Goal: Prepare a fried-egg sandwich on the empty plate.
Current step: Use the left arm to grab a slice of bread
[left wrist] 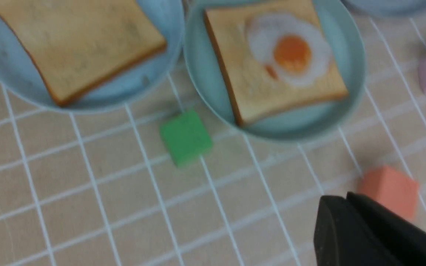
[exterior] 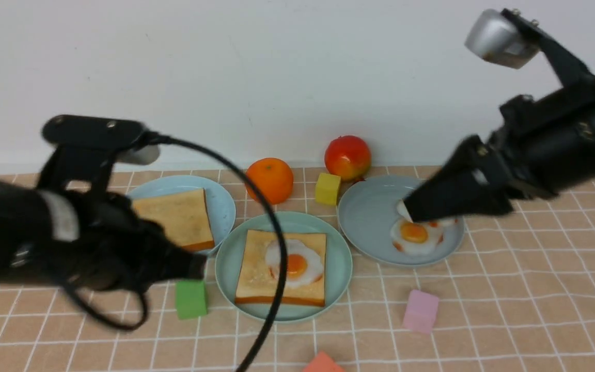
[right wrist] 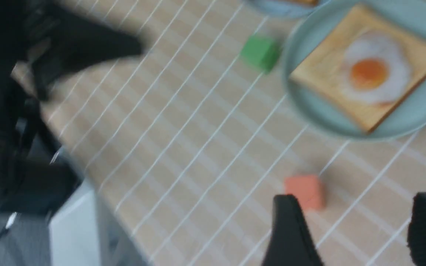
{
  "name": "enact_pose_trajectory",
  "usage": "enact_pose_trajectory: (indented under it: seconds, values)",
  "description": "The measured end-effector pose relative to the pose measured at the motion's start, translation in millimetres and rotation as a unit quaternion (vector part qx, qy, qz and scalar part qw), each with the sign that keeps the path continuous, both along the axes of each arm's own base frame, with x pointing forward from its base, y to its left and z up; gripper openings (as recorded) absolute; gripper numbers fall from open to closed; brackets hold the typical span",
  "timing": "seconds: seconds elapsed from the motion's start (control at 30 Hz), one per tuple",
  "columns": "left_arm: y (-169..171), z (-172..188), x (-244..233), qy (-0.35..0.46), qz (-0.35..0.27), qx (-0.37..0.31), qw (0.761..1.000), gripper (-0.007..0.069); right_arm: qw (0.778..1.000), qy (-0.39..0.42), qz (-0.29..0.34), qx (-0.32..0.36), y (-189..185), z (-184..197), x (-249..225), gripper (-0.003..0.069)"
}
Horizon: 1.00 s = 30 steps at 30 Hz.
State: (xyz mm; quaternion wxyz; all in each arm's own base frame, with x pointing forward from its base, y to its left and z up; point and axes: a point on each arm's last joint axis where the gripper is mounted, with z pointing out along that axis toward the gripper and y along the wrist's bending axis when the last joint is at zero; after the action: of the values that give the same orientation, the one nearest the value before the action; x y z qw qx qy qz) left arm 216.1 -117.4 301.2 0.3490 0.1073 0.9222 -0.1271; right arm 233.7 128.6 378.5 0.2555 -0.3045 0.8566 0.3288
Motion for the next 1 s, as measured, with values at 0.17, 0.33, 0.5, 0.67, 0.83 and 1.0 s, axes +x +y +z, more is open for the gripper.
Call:
enact_pose_trajectory:
  seconds: [0.17,0.33,0.5,0.67,0.83,1.0]
  values:
    - [29,-15,64,0.072,0.12,0.0,0.99,0.003,0.998,-0.056,0.036,-0.007,-2,28,-42,0.032]
    - [68,-37,115,0.16,0.22,-0.057,0.961,0.0036,0.994,-0.109,-0.006,-0.006,-15,49,-68,0.0186]
    - [88,-66,154,0.192,0.271,-0.101,0.938,0.0076,0.983,-0.144,-0.114,-0.024,-35,62,-78,0.0052]
    - [89,-86,173,0.175,0.281,-0.106,0.938,0.0177,0.979,-0.14,-0.146,-0.039,-41,58,-78,-0.0013]
    - [92,-105,186,0.149,0.283,-0.098,0.943,0.0319,0.984,-0.103,-0.141,-0.043,-38,37,-77,-0.0014]
    - [94,-117,196,0.119,0.257,-0.069,0.956,0.0358,0.989,-0.074,-0.121,-0.041,-34,22,-78,-0.0014]
